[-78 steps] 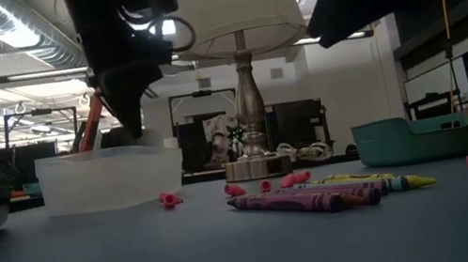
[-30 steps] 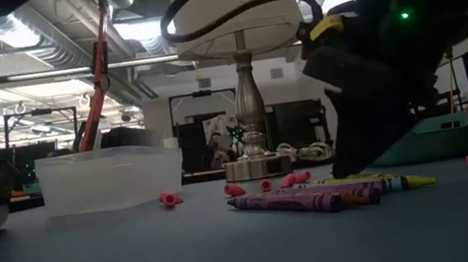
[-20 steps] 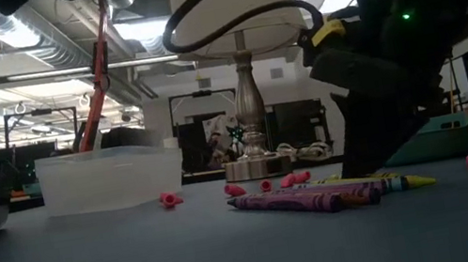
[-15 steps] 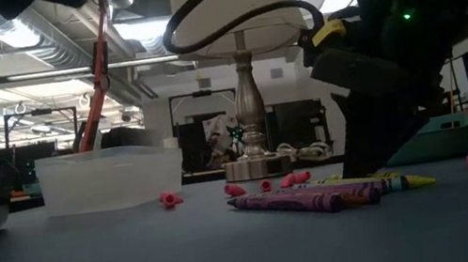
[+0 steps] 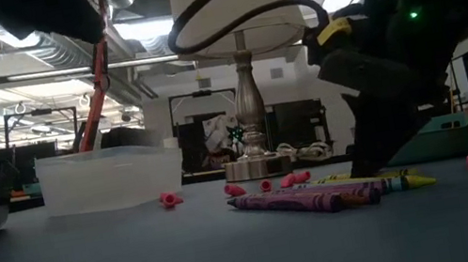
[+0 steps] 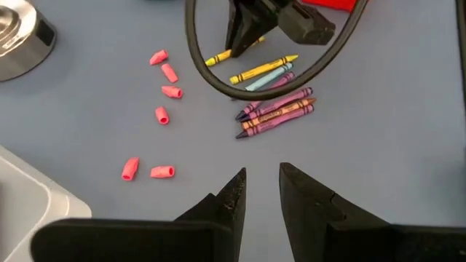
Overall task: Sort crayons
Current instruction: Put the yellow crayon into the orange bin
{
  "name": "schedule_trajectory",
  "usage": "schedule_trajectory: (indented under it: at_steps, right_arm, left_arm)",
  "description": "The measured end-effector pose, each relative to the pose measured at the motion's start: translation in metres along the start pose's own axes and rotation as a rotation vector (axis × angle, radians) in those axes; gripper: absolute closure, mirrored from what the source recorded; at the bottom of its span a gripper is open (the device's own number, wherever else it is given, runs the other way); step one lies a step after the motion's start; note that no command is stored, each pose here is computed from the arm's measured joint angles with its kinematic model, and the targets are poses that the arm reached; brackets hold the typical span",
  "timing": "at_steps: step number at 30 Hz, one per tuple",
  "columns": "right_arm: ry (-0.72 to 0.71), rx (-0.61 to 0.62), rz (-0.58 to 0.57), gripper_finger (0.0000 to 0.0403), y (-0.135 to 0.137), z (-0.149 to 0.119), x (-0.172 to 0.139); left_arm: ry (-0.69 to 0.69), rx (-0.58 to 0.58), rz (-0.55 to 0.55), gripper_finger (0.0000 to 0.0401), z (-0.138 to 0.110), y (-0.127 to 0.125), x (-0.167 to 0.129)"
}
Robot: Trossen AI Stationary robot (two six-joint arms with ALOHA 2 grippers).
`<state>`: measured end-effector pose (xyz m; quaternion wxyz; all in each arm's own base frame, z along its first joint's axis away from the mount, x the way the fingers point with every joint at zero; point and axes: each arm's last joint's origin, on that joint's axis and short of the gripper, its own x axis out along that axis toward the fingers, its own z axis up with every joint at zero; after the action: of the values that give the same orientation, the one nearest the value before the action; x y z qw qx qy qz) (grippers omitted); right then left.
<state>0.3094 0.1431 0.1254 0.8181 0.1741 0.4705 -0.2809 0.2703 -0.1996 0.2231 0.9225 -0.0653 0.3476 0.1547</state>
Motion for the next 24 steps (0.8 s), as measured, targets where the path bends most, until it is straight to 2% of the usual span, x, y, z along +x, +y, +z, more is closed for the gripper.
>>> schedule_trajectory:
  at_steps: [4,11,17,24]
  right_arm:
    - [-0.002,0.0,0.0,0.0396,0.0,0.0,0.0]
    - [-0.015,-0.029,-0.007,0.0385,0.0,0.0,0.0]
    - [-0.016,-0.077,-0.007,0.0398,0.0,0.0,0.0]
    - [-0.016,-0.084,-0.006,0.0393,-0.001,0.001,-0.002]
  left_arm:
    - [-0.014,0.026,-0.012,0.0332,-0.001,-0.005,0.007]
    - [-0.041,0.08,-0.024,0.0332,-0.001,-0.011,0.026]
    - [0.0,0.123,-0.047,0.0332,-0.001,-0.01,0.044]
    - [0.059,0.115,-0.057,0.0332,-0.001,-0.005,0.061]
